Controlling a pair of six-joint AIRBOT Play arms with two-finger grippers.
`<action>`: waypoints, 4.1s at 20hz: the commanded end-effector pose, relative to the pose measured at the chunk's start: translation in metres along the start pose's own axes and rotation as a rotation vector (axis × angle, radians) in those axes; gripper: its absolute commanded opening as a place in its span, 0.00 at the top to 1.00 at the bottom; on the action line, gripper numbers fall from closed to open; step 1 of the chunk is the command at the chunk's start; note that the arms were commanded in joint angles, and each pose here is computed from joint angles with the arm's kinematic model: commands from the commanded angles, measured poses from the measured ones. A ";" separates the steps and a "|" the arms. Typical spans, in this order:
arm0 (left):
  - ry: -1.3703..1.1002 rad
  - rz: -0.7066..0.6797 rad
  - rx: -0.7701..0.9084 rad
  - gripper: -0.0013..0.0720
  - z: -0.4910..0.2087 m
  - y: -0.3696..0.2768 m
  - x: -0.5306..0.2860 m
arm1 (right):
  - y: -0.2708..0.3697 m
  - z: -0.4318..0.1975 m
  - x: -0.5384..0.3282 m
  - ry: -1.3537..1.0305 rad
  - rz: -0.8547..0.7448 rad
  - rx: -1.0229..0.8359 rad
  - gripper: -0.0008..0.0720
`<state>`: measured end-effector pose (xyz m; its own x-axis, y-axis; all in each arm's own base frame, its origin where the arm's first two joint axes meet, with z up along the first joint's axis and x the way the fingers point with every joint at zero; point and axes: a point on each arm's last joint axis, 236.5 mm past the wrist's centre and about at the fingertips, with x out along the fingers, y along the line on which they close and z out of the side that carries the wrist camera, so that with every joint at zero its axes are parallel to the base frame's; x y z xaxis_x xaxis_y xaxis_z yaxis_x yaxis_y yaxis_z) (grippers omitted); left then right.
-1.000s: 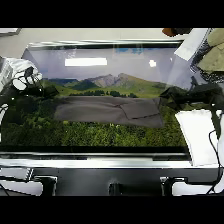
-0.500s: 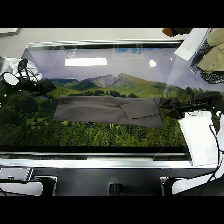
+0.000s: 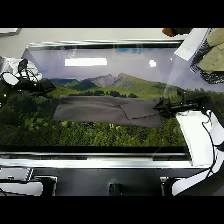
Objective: Fold the clothes and pants, and hang the long-sleeved shirts on hangers.
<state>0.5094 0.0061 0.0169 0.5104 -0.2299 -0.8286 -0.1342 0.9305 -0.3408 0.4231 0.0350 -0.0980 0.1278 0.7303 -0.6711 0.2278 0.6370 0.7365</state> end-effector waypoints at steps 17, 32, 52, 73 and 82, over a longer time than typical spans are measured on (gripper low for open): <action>0.317 -0.519 -0.211 0.96 -0.169 -0.315 0.100 | 0.141 -0.013 -0.159 -0.231 -0.245 -0.108 0.94; 0.553 -0.690 -0.326 0.96 -0.304 -0.489 0.128 | 0.179 -0.043 -0.214 -0.371 -0.312 -0.166 0.94; 0.268 -0.109 0.063 0.96 -0.050 -0.184 -0.053 | 0.290 -0.059 -0.057 -0.220 -0.145 -0.343 0.94; 0.120 0.026 -0.105 0.96 0.007 -0.067 -0.112 | 0.350 -0.109 0.114 -0.023 0.047 -0.304 0.26; 0.143 0.032 -0.104 0.96 0.002 -0.066 -0.111 | 0.345 -0.045 -0.038 -0.294 0.067 -0.356 0.15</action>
<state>0.4654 -0.0293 0.1337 0.3914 -0.2453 -0.8869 -0.2384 0.9039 -0.3552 0.4410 0.3028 0.1675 0.3349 0.7587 -0.5588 -0.1400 0.6265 0.7668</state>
